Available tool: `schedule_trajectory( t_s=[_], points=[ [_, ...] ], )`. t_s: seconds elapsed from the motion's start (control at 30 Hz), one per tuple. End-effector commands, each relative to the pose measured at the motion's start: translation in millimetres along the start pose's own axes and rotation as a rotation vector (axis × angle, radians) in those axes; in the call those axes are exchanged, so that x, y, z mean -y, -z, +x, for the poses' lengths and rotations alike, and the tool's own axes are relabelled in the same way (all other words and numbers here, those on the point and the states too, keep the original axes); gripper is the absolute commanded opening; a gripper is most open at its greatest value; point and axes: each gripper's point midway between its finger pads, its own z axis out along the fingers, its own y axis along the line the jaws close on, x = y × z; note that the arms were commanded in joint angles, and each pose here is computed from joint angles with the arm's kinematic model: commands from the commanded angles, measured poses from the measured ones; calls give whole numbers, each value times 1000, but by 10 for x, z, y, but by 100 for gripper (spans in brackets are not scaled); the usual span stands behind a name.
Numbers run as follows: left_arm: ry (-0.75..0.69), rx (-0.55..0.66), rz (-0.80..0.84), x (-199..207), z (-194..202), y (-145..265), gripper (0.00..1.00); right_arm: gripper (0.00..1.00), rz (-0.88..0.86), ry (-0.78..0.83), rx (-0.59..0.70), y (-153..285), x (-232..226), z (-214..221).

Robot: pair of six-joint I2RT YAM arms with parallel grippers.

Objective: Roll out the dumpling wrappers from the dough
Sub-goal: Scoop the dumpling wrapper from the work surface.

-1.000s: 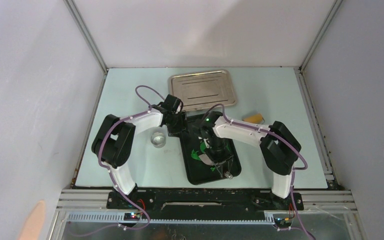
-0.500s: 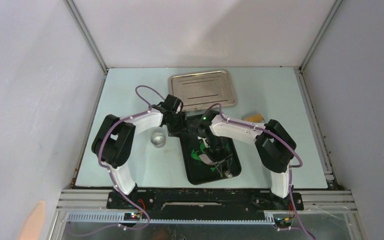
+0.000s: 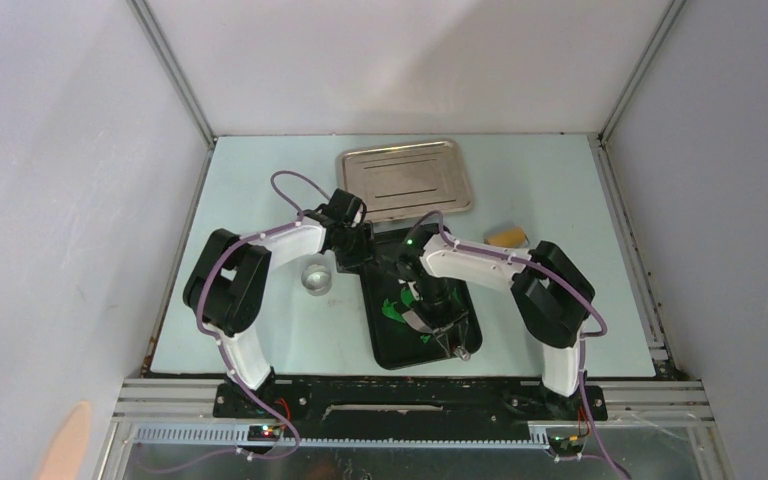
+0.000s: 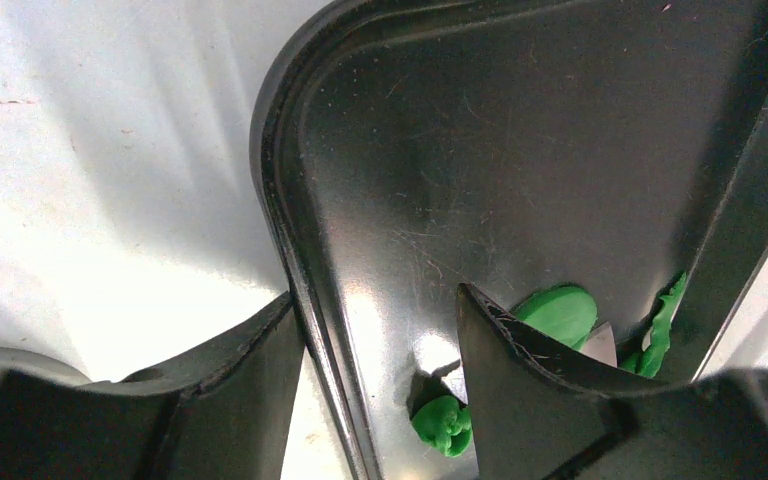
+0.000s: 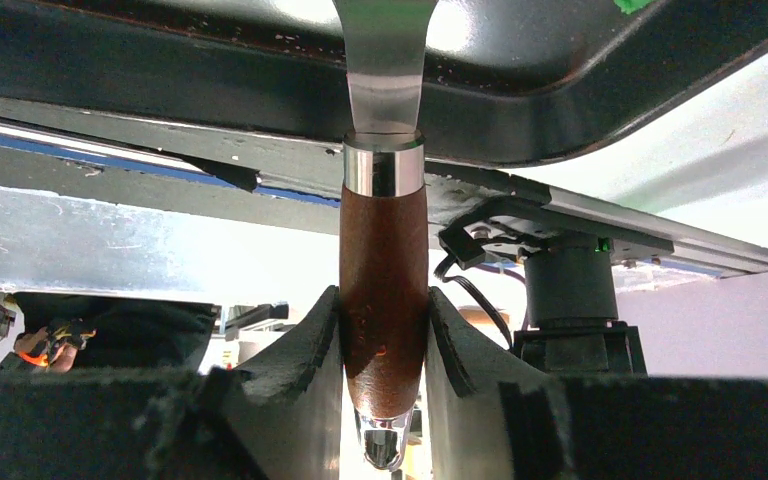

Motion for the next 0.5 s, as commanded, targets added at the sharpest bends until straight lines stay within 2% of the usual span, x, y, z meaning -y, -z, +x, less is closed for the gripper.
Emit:
schedule_trajectory(
  t_s=[0.0, 0.47],
  points=[
    [-19, -47, -15, -67, 173, -114, 61, 0, 7, -28, 13, 122, 108, 130],
    [-21, -47, -11, -59, 171, -109, 61, 0, 13, -19, 3, 43, 194, -21]
  ],
)
